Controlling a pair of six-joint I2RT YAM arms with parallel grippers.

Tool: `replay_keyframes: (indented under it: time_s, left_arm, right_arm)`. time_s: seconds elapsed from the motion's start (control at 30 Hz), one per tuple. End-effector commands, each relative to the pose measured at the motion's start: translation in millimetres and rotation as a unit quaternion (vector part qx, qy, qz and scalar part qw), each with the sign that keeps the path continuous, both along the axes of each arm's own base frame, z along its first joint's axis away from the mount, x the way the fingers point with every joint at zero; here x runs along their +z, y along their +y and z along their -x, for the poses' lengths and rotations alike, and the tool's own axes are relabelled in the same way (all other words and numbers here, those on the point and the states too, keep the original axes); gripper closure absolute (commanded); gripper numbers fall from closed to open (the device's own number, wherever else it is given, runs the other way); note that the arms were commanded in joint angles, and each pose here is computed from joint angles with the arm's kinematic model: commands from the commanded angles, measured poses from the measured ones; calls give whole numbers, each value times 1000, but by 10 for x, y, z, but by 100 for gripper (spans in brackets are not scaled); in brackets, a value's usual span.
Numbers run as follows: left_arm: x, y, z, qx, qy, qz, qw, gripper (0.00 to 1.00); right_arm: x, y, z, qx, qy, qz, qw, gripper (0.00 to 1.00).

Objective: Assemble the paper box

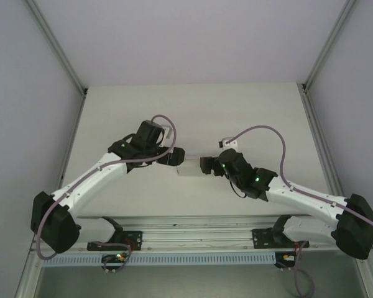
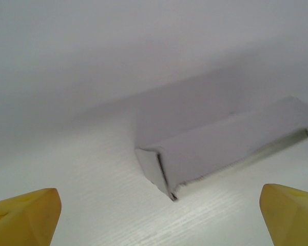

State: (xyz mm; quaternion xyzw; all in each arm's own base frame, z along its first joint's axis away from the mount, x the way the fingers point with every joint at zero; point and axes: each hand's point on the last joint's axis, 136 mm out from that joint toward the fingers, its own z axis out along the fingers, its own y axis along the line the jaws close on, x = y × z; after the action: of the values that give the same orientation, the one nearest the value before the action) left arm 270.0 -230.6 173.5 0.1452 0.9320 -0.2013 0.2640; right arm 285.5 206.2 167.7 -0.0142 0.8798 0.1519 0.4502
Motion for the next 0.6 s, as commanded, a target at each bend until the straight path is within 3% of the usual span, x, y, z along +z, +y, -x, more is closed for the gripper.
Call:
replay_keyframes:
  time_s: [0.0,0.17,0.37,0.57]
  left_arm:
    - [-63,15,-186,28,9,7,1000,0]
    - [-316,-24,-178,17,41,8,999,0]
    - [-532,16,-77,13,61,11,998,5]
    - [-767,40,24,13,84,31,996,29]
  right_arm:
    - [10,-78,-144,-29,14,7,999,0]
    - [-218,-299,-212,-81,55,19,995,0]
    - [-618,-352,-111,-78,108,24,991,0]
    - [-1018,-434,72,-88,167,43,981,8]
